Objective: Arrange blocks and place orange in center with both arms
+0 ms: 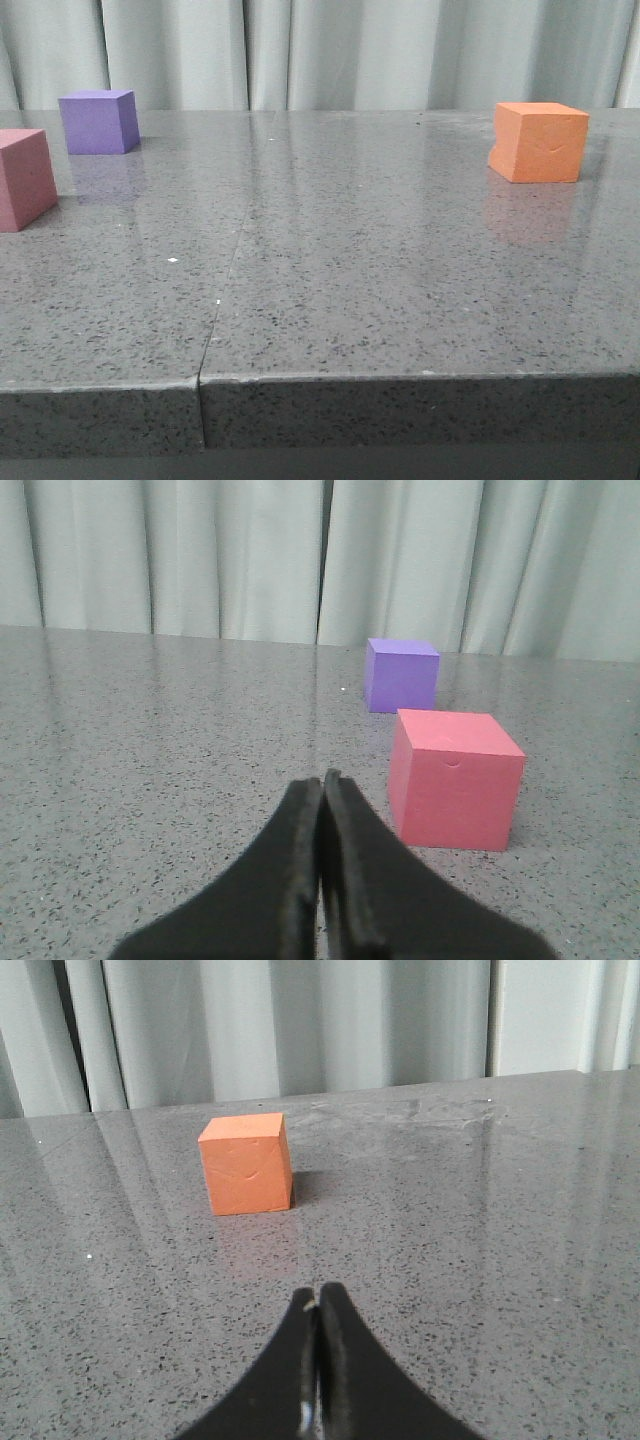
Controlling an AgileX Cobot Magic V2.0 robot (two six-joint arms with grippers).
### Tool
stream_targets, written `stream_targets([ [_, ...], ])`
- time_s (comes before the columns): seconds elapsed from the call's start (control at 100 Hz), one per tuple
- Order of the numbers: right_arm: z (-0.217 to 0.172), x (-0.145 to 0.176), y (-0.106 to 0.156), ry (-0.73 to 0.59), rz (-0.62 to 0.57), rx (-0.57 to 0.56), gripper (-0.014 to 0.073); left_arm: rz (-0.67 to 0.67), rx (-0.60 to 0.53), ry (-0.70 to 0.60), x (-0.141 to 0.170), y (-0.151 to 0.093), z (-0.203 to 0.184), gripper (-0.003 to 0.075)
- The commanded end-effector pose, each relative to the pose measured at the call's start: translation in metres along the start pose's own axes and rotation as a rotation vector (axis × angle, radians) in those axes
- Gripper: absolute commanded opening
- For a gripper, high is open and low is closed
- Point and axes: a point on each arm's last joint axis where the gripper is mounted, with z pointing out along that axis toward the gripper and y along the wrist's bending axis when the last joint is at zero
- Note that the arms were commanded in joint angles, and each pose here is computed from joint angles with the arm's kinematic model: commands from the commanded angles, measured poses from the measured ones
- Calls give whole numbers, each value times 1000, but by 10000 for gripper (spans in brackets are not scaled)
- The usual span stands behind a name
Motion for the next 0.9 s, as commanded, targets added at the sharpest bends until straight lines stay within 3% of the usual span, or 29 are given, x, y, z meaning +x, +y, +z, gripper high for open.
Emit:
stream_targets([
  [0.0, -3, -13, 2, -110, -10, -12, -68, -2, 4, -70, 5, 1, -1, -20],
  [0.89, -3, -16, 2, -113, -11, -12, -68, -2, 4, -70, 5, 1, -1, -20],
])
